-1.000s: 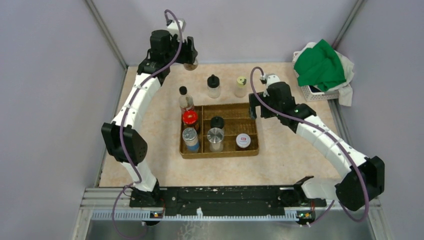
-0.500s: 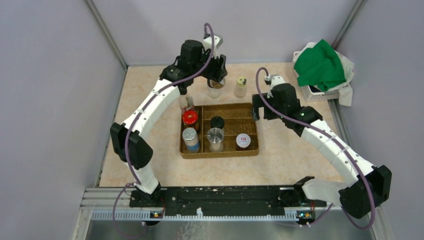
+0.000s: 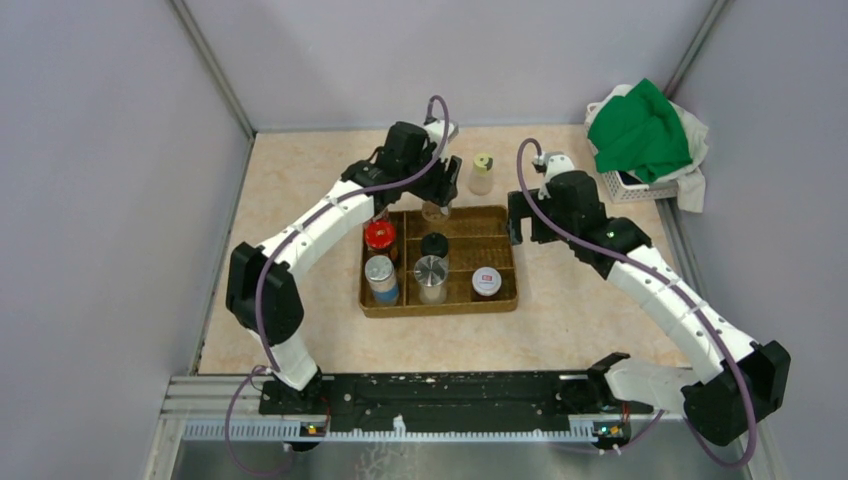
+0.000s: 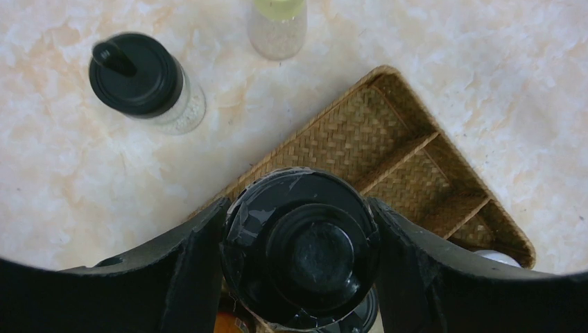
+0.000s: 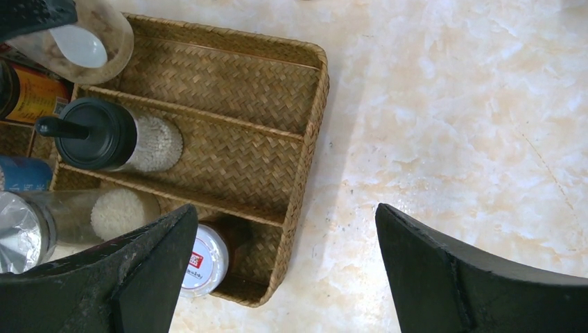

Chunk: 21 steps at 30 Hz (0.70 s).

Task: Organize the condiment bottles
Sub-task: Place the bottle in the storage box.

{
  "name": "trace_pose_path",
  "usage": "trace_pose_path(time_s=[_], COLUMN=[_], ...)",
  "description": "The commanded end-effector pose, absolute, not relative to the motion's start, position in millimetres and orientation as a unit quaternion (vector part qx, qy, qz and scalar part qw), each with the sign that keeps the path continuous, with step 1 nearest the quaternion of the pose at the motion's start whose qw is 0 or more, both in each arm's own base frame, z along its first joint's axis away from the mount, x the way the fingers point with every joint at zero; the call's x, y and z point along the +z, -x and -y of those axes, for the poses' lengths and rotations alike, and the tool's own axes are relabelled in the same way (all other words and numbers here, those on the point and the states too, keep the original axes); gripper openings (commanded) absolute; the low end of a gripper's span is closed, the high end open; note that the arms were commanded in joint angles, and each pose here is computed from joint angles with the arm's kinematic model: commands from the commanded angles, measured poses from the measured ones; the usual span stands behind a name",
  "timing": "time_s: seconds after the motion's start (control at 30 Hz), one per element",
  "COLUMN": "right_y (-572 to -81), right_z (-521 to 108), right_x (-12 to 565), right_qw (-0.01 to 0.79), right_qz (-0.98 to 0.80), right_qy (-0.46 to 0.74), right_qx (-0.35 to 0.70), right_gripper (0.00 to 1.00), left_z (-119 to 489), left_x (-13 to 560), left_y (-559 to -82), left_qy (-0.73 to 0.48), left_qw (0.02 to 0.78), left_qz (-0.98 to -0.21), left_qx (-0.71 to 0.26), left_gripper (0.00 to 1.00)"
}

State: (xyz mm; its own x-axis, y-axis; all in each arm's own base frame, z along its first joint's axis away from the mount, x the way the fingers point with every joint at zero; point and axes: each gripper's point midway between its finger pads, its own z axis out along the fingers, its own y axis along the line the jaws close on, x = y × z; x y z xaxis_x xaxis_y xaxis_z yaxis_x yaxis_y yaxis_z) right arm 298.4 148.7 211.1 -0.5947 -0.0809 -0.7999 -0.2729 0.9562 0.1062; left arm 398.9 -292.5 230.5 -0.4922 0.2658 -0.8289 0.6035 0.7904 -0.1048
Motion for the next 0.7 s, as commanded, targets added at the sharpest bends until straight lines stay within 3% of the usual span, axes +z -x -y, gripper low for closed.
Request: trace_pose_path(time_s=[0.0,0.67], right_y=[-296.1,-295.9], right_z=[-146.9,-148.8], right_x=[221.0,214.3], right_qw=[0.454,0.444], right_qz=[-0.878,-0.883], right_qy=[0.09,0.092], right_qx=[0.118,0.119], right_gripper=[0.98,0.98], left_z=[293.9,302.7], left_x=[264.8,196.9], left_y=[-401.4,-402.4], left_qy=[-0.237,-0.229], left_qw=[0.489,0.471], left_qz=[-0.811,-0.82], left_qx=[-0.216,-0.231], left_gripper=[0.55,0.54])
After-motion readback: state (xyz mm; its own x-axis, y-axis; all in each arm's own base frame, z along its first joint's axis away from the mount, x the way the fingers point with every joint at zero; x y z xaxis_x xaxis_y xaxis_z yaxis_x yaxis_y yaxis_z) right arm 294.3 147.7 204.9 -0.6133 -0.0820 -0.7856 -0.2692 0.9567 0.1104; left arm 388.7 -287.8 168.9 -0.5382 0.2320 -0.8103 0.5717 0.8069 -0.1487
